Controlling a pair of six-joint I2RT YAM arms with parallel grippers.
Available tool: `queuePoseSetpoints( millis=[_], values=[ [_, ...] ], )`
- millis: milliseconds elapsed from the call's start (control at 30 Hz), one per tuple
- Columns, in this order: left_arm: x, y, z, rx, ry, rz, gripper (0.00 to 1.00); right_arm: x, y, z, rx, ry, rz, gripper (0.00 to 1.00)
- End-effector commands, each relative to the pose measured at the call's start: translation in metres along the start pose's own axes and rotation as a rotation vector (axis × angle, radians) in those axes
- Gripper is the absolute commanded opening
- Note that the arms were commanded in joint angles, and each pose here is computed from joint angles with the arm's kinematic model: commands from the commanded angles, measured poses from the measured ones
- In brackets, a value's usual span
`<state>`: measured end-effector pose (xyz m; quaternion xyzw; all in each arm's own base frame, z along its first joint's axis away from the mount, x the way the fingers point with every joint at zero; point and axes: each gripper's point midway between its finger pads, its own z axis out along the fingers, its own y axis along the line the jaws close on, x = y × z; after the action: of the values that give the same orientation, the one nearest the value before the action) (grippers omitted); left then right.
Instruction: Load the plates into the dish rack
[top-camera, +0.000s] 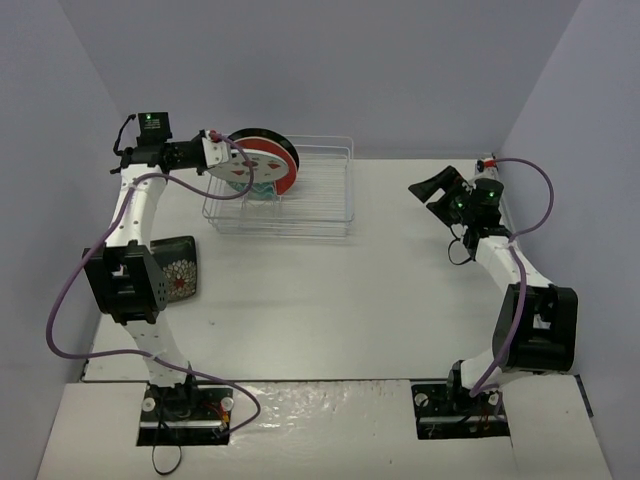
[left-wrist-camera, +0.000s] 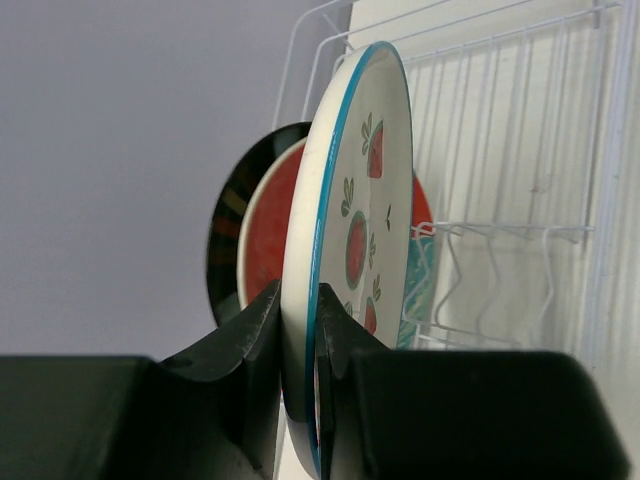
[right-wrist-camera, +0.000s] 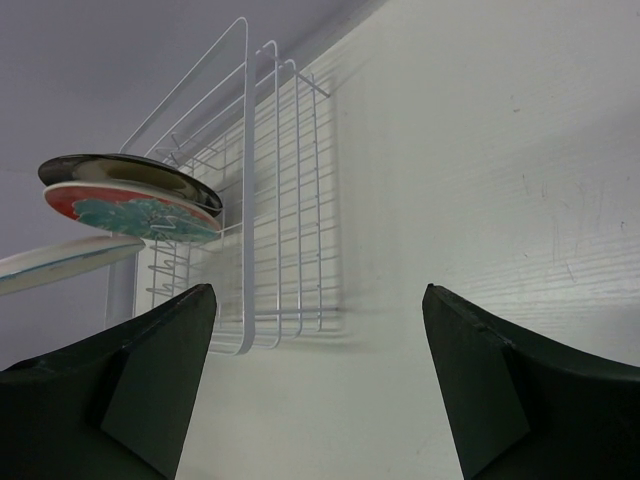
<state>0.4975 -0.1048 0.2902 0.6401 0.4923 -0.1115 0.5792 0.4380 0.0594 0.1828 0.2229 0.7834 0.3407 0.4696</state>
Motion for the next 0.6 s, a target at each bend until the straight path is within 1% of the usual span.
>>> queuePoseSetpoints(
  millis=[0,100,200,433,567],
  values=[
    [-0.099,0.067,-0.03,-0.141,-0.146,0.354,0.0,-0.034,0.039,0.003,-0.112,-0.085,-0.059,0.81],
    [-0.101,0.071,-0.029,-0.139,-0.161,0.363,0.0,-0.032,0.038,0.005,-0.12,-0.077,-0.057,0.81],
    [-0.093,0.067,-0.02,-0.114,-0.187,0.334,0.0,-0.031,0.035,0.007,-0.112,-0.073,-0.05,0.81],
    [-0.072,0.057,-0.006,-0.088,-0.168,0.323,0.0,-0.027,0.031,0.016,-0.127,-0.056,-0.019,0.8],
    [-0.065,0.052,-0.003,-0.058,-0.155,0.276,0.0,-0.025,0.032,0.02,-0.137,-0.049,-0.011,0.8]
  ],
)
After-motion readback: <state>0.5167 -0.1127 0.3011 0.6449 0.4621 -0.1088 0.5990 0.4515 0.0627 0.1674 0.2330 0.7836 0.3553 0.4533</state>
